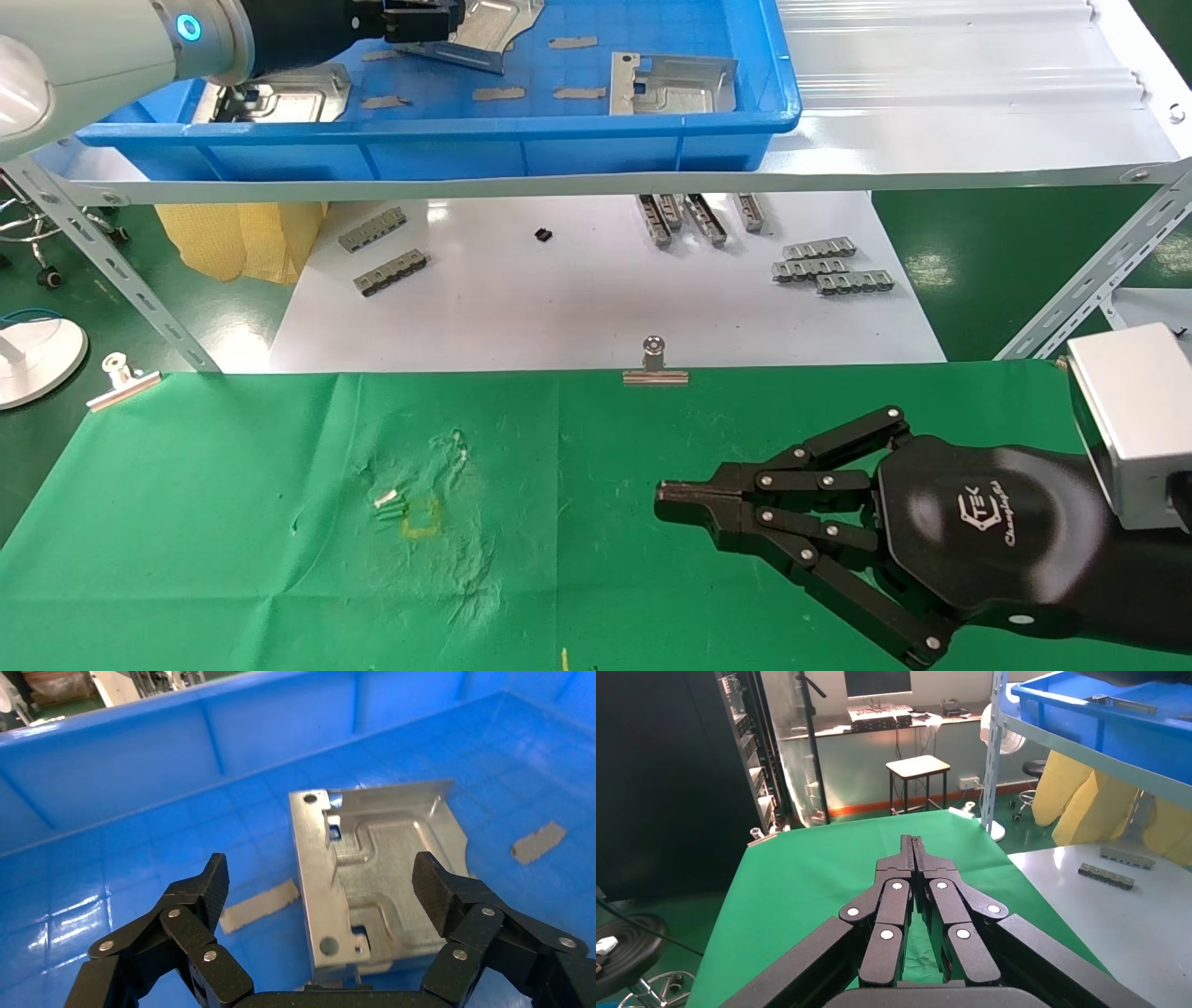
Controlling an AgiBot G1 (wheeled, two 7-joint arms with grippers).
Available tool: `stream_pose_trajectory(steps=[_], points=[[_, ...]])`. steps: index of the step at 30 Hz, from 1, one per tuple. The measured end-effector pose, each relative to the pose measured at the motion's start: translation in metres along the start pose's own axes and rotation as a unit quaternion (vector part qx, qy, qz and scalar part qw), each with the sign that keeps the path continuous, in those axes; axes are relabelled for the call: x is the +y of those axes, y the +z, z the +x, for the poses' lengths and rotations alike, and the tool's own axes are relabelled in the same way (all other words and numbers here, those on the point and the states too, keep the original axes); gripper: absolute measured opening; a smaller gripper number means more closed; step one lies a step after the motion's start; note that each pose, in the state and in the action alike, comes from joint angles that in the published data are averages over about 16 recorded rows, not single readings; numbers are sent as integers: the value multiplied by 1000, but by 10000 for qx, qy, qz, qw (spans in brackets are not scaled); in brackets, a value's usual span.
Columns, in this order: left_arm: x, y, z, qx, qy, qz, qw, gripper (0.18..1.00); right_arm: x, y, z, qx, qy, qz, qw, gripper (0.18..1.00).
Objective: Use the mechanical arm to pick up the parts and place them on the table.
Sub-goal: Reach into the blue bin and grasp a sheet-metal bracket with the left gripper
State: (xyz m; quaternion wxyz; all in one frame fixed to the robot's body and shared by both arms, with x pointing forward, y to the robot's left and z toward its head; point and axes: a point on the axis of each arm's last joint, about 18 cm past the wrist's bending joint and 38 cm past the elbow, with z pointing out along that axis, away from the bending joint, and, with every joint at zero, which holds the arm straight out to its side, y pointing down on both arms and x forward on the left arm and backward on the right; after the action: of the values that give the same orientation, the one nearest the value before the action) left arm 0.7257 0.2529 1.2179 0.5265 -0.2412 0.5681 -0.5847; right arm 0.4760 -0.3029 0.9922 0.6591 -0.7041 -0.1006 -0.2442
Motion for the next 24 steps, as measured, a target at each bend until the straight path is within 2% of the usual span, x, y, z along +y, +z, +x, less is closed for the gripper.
stream_pose_trajectory(steps=[9, 14, 20, 24], points=[[0, 4, 3, -53, -30, 42, 10000, 888, 0, 0, 0, 0, 0, 0, 10000, 224], [0, 4, 3, -60, 16, 56, 10000, 797, 0, 0, 0, 0, 0, 0, 10000, 264], [0, 5, 4, -63, 87, 49, 9999, 667, 0, 0, 0, 0, 0, 0, 10000, 350], [1, 5, 4, -68, 113, 23, 9999, 566, 0, 0, 0, 0, 0, 0, 10000, 435]])
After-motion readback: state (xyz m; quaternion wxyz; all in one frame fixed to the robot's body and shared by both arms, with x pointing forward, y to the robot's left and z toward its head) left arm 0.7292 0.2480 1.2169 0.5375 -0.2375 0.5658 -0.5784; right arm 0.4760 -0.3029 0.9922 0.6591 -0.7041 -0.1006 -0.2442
